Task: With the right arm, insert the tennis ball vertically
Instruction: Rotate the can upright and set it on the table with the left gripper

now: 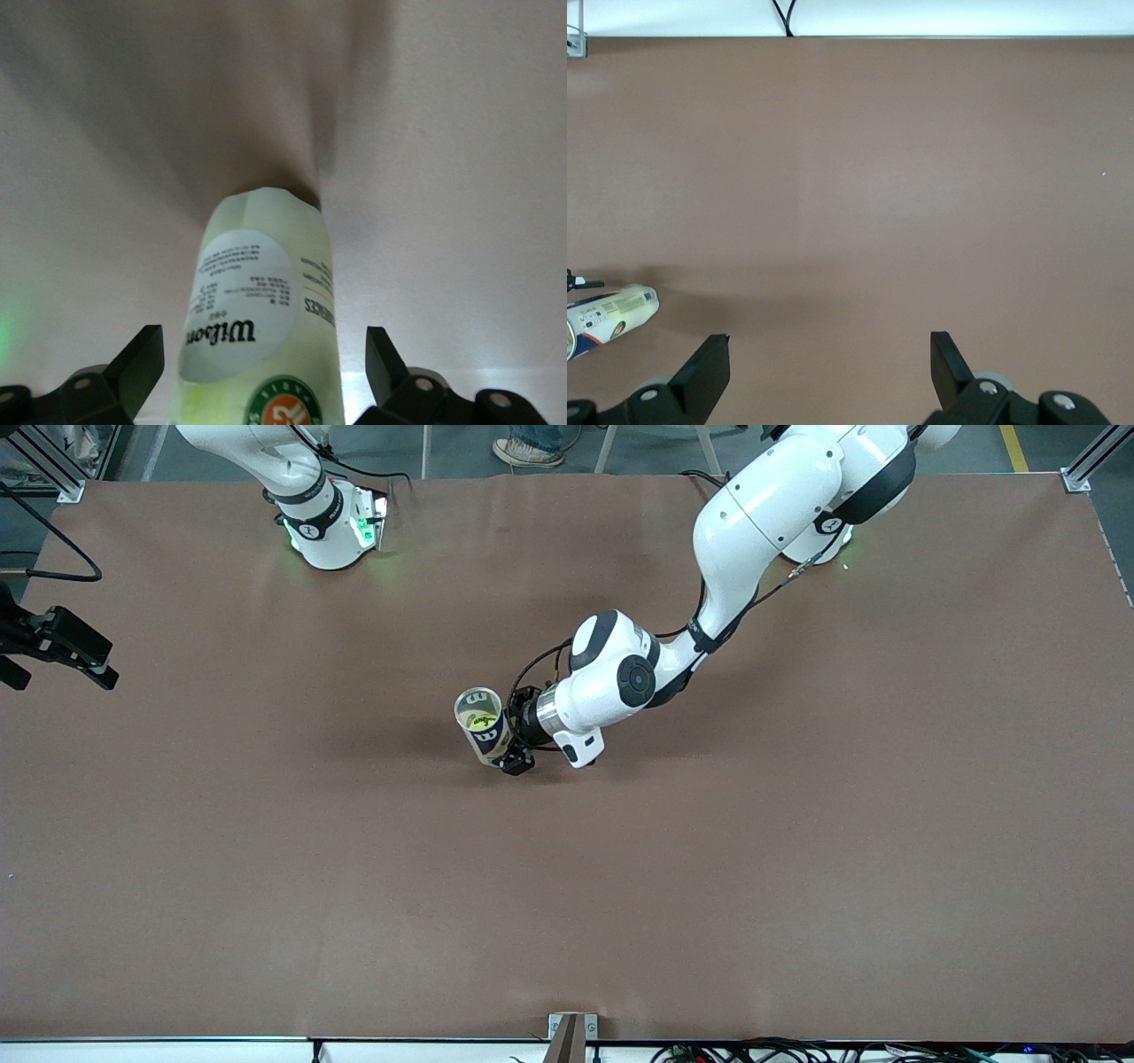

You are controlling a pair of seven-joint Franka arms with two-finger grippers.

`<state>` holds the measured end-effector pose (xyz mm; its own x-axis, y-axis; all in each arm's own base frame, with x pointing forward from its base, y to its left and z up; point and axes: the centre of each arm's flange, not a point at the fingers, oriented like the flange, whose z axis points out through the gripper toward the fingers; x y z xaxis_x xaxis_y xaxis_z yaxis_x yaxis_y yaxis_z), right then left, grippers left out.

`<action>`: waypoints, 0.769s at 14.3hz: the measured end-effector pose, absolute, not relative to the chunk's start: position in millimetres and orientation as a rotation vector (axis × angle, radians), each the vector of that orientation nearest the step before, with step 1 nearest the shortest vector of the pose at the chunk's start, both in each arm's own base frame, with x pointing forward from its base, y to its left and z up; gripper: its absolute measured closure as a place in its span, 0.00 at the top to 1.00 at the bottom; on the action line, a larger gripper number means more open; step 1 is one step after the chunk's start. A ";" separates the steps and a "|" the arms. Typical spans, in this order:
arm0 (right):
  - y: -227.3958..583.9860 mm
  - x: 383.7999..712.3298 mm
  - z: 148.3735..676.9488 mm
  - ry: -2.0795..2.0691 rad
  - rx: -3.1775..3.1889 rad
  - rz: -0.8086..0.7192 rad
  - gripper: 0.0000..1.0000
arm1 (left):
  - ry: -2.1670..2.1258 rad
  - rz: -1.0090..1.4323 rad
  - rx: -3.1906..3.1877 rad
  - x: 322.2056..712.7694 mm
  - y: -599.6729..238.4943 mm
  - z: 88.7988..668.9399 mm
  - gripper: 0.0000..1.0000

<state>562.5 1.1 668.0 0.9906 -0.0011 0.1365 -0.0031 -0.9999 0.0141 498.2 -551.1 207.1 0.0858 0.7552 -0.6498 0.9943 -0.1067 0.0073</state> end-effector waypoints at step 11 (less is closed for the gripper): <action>-10.3 557.5 665.5 -0.035 3.122 0.149 1.00 | 1.617 -0.737 2.046 530.6 -490.4 223.1 1.00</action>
<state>557.5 -10.3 665.5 0.9952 -0.0214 0.0951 -0.0229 -0.9996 0.0146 530.6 -490.4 223.1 0.1794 0.7459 -0.6415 0.9734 -0.2290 0.0060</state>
